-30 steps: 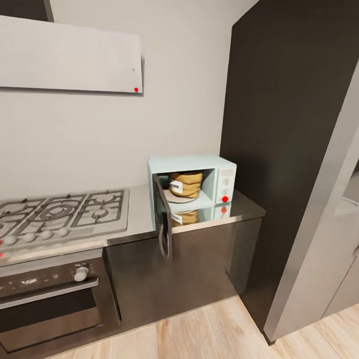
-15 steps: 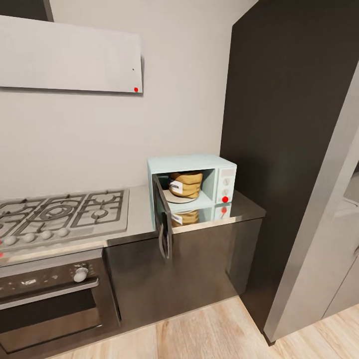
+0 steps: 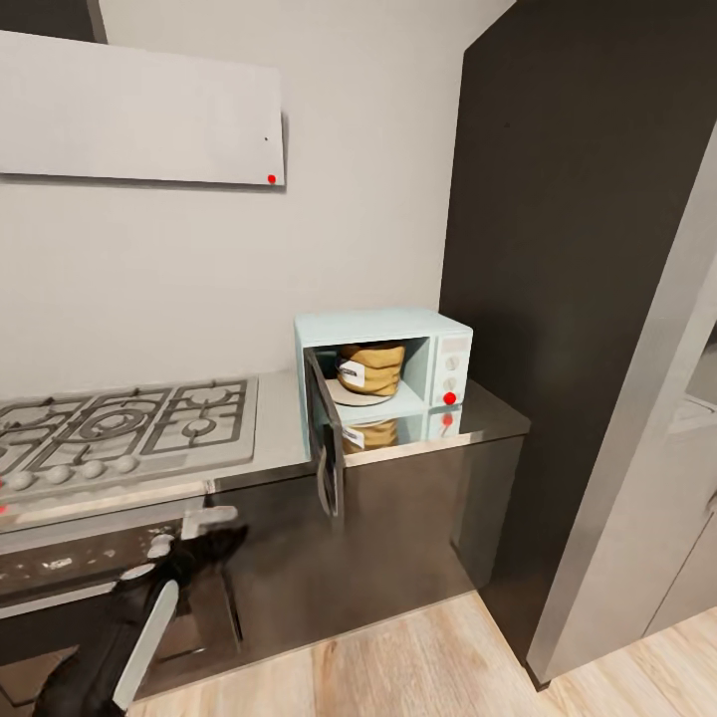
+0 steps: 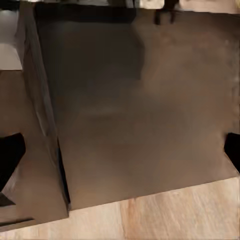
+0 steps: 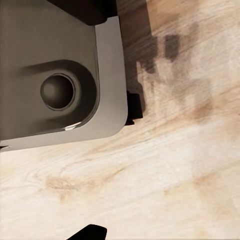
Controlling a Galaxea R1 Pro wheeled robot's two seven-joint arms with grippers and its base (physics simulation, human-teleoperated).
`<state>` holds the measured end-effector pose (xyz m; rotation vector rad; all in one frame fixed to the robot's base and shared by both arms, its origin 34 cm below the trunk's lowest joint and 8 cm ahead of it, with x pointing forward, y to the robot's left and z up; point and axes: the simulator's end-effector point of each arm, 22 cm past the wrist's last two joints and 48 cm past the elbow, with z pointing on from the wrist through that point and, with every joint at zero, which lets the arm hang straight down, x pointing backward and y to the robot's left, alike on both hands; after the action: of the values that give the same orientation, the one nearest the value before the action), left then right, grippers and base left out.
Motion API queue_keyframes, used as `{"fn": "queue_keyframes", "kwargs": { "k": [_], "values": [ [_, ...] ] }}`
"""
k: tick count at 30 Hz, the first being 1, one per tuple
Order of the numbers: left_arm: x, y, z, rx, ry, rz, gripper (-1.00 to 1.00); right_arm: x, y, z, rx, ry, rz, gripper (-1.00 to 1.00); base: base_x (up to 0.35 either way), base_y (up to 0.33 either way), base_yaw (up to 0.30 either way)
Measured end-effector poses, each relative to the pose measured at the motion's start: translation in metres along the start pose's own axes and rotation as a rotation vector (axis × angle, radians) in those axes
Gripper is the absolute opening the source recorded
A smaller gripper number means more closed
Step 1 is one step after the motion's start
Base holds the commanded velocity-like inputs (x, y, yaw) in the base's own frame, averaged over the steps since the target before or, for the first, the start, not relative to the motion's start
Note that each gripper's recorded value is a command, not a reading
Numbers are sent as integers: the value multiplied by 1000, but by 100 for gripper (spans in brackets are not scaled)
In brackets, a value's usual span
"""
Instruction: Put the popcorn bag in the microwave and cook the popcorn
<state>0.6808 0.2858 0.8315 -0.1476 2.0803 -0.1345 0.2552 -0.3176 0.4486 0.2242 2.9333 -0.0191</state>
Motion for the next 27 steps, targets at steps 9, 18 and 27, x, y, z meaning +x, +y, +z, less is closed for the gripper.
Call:
{"fn": "queue_keyframes", "kwargs": {
  "k": [9, 18, 27],
  "values": [
    [-83, -90, 0, 243, -125, -64, 100, 0, 0, 0, 0, -1, -3, 100, 0, 0, 0],
    [-66, -192, -6, 401, -160, 64, 100, 0, 1, 0, -2, 0, -6, 100, 0, 0, 0],
    [-75, -206, -13, 424, -188, 57, 100, -6, 2, 0, -1, -30, 4, 100, 0, 0, -124]
  ]
}}
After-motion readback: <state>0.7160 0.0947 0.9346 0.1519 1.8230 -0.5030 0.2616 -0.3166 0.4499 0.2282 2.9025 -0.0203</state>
